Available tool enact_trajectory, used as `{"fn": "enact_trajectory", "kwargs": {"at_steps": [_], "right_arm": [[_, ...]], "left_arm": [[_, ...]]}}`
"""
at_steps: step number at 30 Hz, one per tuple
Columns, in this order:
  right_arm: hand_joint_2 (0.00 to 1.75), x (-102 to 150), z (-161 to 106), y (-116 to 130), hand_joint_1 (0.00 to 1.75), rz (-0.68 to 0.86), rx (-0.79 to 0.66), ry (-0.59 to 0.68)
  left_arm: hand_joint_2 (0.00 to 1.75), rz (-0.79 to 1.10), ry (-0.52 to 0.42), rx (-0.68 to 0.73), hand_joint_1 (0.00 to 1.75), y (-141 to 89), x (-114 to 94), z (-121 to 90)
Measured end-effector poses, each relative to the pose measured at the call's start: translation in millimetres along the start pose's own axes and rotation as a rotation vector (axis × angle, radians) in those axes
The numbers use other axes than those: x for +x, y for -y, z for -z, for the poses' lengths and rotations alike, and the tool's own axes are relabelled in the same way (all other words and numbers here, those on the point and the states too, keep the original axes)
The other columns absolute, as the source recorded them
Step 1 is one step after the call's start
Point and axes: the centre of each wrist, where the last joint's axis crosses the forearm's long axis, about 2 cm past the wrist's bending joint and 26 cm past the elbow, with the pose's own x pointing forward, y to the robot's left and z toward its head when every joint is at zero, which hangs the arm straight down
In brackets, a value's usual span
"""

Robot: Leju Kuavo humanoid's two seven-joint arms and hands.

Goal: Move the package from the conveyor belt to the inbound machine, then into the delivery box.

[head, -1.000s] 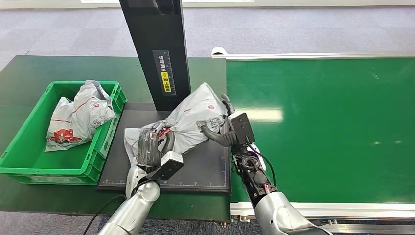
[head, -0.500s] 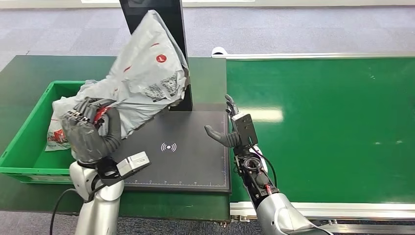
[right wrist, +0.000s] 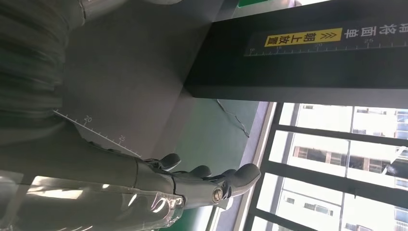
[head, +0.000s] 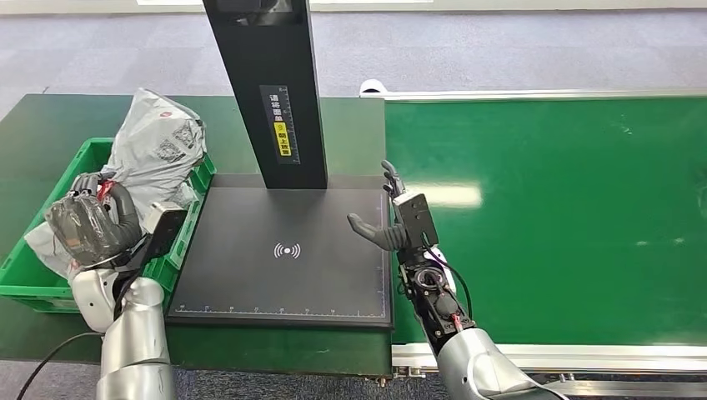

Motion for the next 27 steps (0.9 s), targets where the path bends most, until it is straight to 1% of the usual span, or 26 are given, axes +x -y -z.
{"fn": "enact_trajectory", "kwargs": {"at_steps": [3,6,9,12,14,17,18,21,22,25,27], "right_arm": [[1.75,0.1,0.1,-0.4,0.0,-0.002,0.004,0.0],[1.75,0.2,0.1,-0.6,0.0,-0.002,0.005,0.0],[1.75,0.4,0.3,-0.9,0.0,-0.003,0.01,-0.004],[1.75,0.5,0.3,-1.7,0.0,-0.004,0.02,-0.007],[1.75,0.5,0.3,-1.9,0.0,-0.003,0.024,-0.008],[1.75,0.6,0.2,-2.7,0.0,-0.004,0.028,-0.009],[1.75,0.7,0.2,-3.2,0.0,-0.004,0.03,-0.01],[1.75,1.3,0.2,-4.7,0.0,-0.004,0.037,-0.011],[1.75,1.5,0.2,-5.2,0.0,-0.005,0.039,-0.011],[1.75,1.9,0.4,-6.6,0.0,-0.005,0.045,-0.009],[1.75,2.0,0.4,-7.0,0.0,-0.005,0.047,-0.009]], "left_arm": [[1.75,0.005,-0.052,-0.028,1.75,6.1,-10.2,-4.4],[1.75,0.013,-0.094,-0.055,1.75,10.8,-15.0,-7.1],[1.75,0.057,-0.189,-0.117,1.75,17.9,-20.6,-8.3],[1.75,0.093,-0.287,-0.165,1.75,23.7,-33.3,-8.2],[1.75,0.102,-0.314,-0.172,1.75,24.1,-44.8,-6.3],[1.75,0.086,-0.293,-0.133,1.73,19.2,-60.9,-1.3],[1.75,0.075,-0.286,-0.112,1.37,17.1,-65.7,-0.8],[1.75,0.057,-0.3,-0.072,0.07,13.9,-74.9,-2.0],[1.75,0.061,-0.3,-0.072,0.0,13.6,-76.2,-1.8],[1.75,0.066,-0.287,-0.064,0.0,13.1,-78.3,-0.9],[1.75,0.034,-0.306,-0.016,0.0,11.7,-78.4,-2.3]]}}
